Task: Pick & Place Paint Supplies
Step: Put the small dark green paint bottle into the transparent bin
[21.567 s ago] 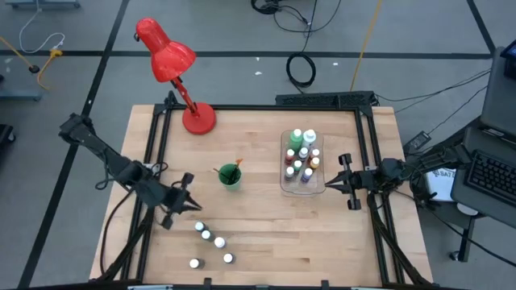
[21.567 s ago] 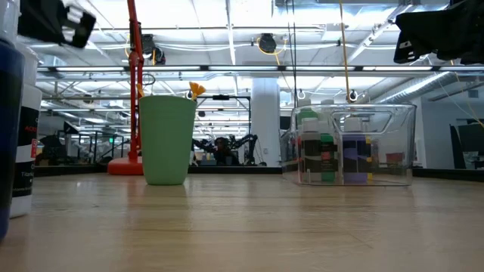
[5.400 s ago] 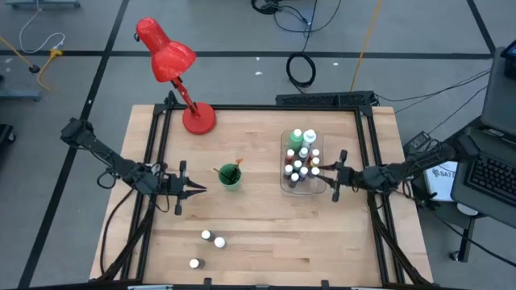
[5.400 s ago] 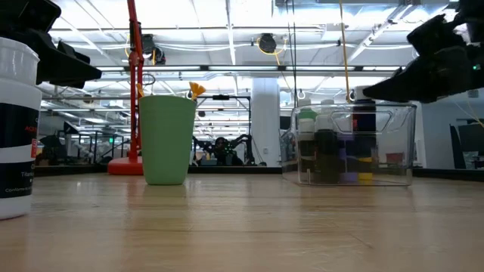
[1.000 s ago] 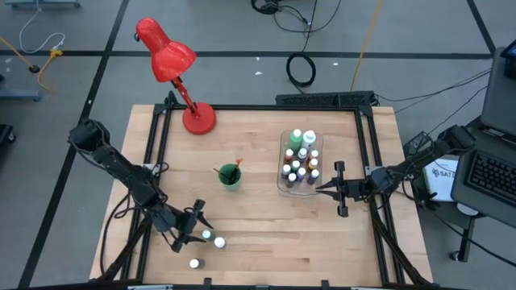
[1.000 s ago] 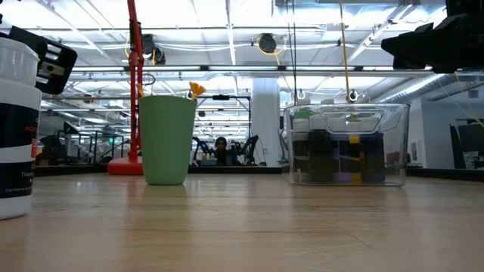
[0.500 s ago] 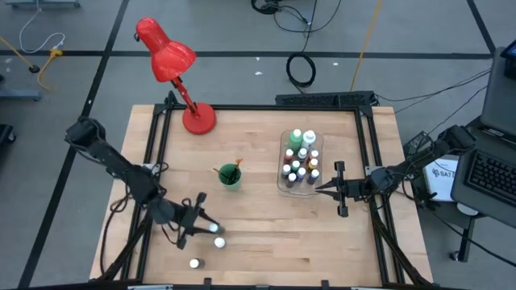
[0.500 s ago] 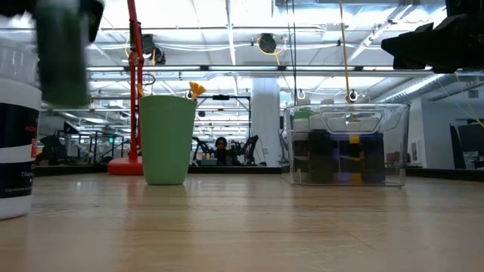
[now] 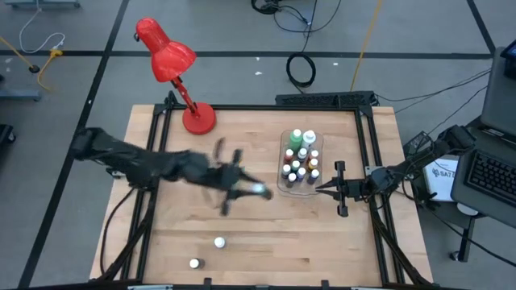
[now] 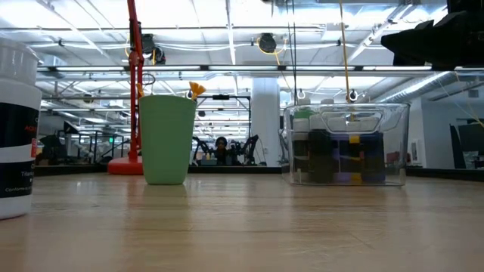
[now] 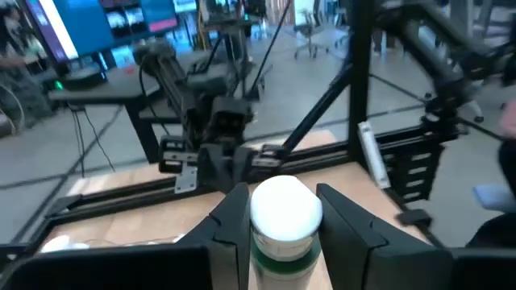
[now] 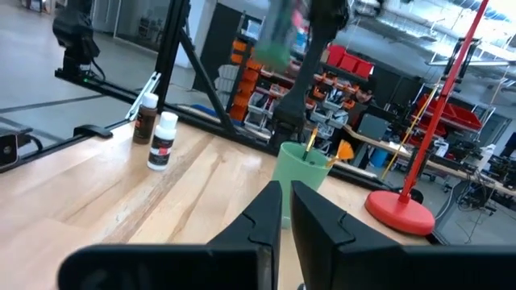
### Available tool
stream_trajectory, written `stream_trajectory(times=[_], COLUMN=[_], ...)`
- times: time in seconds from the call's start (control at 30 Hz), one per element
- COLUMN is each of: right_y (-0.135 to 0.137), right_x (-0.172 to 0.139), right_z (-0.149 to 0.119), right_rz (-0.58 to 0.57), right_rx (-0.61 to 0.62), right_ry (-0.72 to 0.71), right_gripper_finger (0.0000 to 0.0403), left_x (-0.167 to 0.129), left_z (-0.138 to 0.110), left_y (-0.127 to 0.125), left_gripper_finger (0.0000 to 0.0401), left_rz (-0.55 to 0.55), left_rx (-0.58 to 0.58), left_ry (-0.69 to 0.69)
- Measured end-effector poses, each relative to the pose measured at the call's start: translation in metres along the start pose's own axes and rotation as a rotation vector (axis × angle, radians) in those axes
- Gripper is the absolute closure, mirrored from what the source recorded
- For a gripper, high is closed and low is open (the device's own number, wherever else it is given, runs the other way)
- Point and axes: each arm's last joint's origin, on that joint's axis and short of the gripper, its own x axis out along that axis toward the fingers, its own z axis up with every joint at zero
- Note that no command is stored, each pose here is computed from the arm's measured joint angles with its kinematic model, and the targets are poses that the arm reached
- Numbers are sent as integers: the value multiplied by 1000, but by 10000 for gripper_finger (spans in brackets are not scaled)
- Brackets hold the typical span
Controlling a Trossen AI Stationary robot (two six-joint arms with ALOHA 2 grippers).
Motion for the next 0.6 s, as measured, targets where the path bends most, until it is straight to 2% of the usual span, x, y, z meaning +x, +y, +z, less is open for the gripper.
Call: stream_trajectory(times=[0.23,0.37,0.5,0.6], right_y=[0,2,2,1], right_x=[0,0,0,0], right_z=[0,2,3,3], right_rz=[4,56,75,49], right_rx=[-12,-18,-7,-7], right_ry=[-5,-37,-51,-41], right_gripper_finger=[380,380,380,380], left_x=[92,134,161,167], left_z=[-16,-39,-70,-85], left_y=[67,92,105,114], left_gripper_finger=[302,302,302,302], left_rz=[21,-66,-72,-49], left_rx=[-34,-39,-55,-65], left_ry=[90,104,167,181])
